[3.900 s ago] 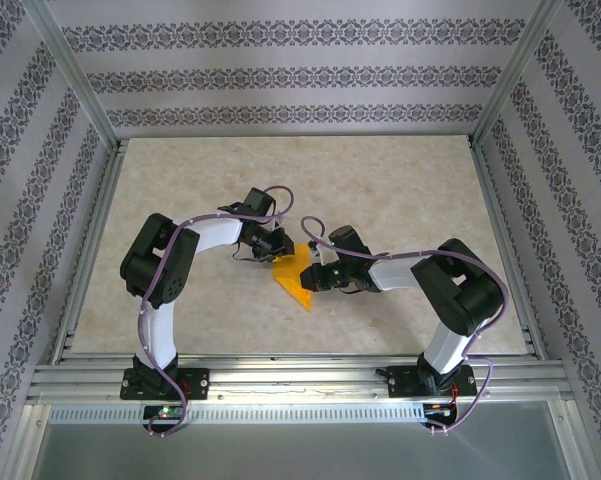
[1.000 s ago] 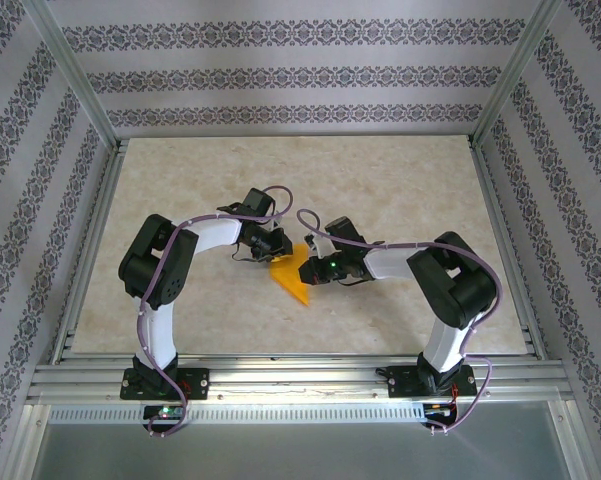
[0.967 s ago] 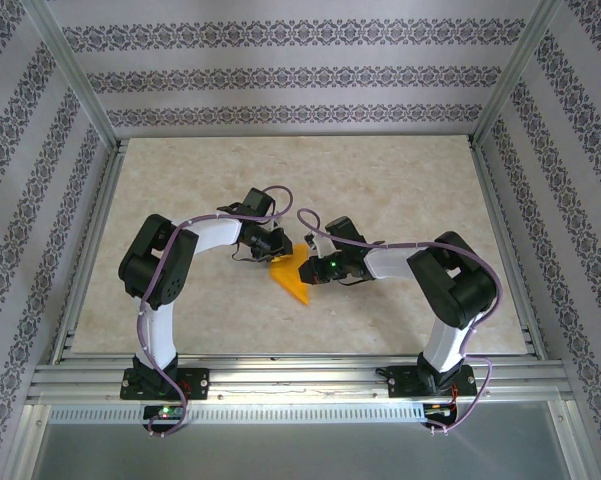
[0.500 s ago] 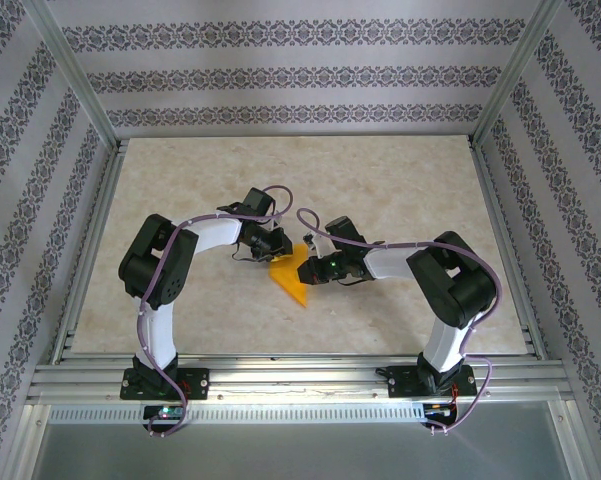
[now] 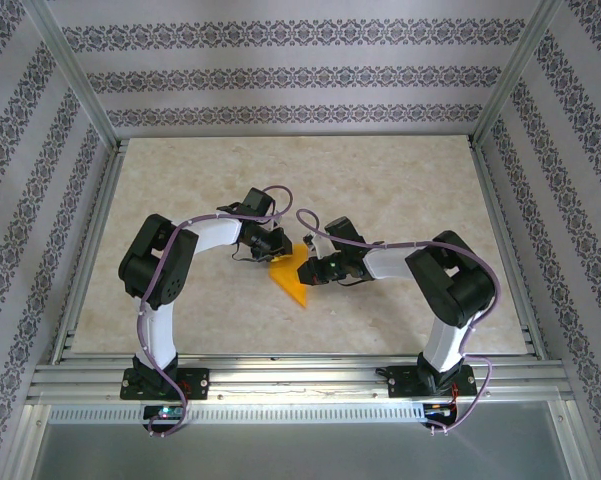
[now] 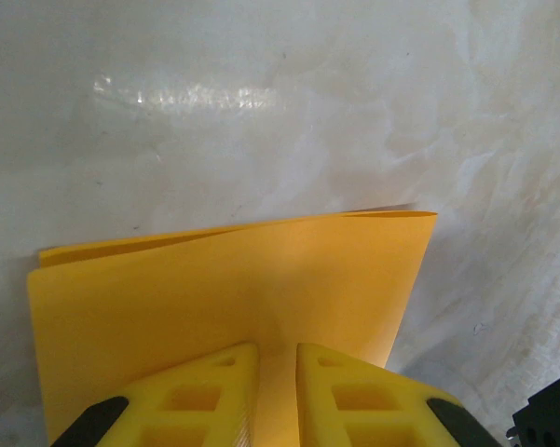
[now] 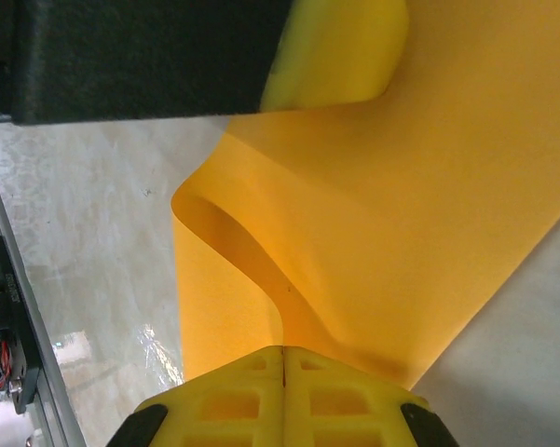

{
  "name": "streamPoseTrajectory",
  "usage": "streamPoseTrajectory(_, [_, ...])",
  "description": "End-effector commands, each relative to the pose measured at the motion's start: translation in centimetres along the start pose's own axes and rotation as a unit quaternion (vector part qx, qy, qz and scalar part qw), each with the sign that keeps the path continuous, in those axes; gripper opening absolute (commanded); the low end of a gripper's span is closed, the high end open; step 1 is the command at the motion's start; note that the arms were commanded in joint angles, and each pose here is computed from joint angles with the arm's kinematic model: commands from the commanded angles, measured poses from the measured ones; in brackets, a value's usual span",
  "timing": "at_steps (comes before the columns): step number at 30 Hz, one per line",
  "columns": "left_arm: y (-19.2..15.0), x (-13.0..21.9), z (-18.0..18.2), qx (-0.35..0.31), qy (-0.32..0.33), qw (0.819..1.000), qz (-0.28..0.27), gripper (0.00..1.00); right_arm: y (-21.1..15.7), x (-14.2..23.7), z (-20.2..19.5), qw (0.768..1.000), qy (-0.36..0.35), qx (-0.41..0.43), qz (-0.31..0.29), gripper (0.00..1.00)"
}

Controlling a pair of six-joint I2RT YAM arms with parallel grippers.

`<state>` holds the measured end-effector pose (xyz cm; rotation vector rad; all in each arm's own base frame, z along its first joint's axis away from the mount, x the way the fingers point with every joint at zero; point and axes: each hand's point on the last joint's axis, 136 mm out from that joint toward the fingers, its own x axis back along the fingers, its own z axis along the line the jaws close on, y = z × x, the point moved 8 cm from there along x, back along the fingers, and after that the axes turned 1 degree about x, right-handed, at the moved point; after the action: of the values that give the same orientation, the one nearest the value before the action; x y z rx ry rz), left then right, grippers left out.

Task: Fold a paper plane with a square sheet of paper (pick it up from the middle)
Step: Third fold the triangle at the center of the table.

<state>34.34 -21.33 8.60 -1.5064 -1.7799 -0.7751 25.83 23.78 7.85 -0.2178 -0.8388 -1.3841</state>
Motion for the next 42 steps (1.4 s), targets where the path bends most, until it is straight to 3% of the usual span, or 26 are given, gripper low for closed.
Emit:
streamPoseTrajectory(1, [-0.6,0.0,0.0,0.003,-0.001,1.000,-0.001,0.18,-1.0,-0.6,0.0,1.000,0.010,-0.004,0.019,0.00])
streamPoseTrajectory(9, [-0.7,0.1,0.2,0.006,0.002,1.000,-0.002,0.14,-0.8,-0.5,0.0,1.000,0.004,0.002,0.012,0.00])
streamPoseTrajectory(15, [-0.7,0.0,0.2,0.006,0.002,1.000,0.000,0.13,-0.7,-0.7,0.3,0.999,0.038,-0.004,0.014,0.00])
streamPoseTrajectory(23, [-0.9,0.3,0.3,-0.009,0.015,1.000,0.018,0.12,-1.2,-0.7,-0.6,1.000,0.002,-0.005,0.017,0.00])
streamPoseTrajectory(42, [-1.0,-0.3,0.8,-0.002,0.016,1.000,0.025,0.13,0.1,0.0,0.0,1.000,0.004,0.005,0.013,0.00])
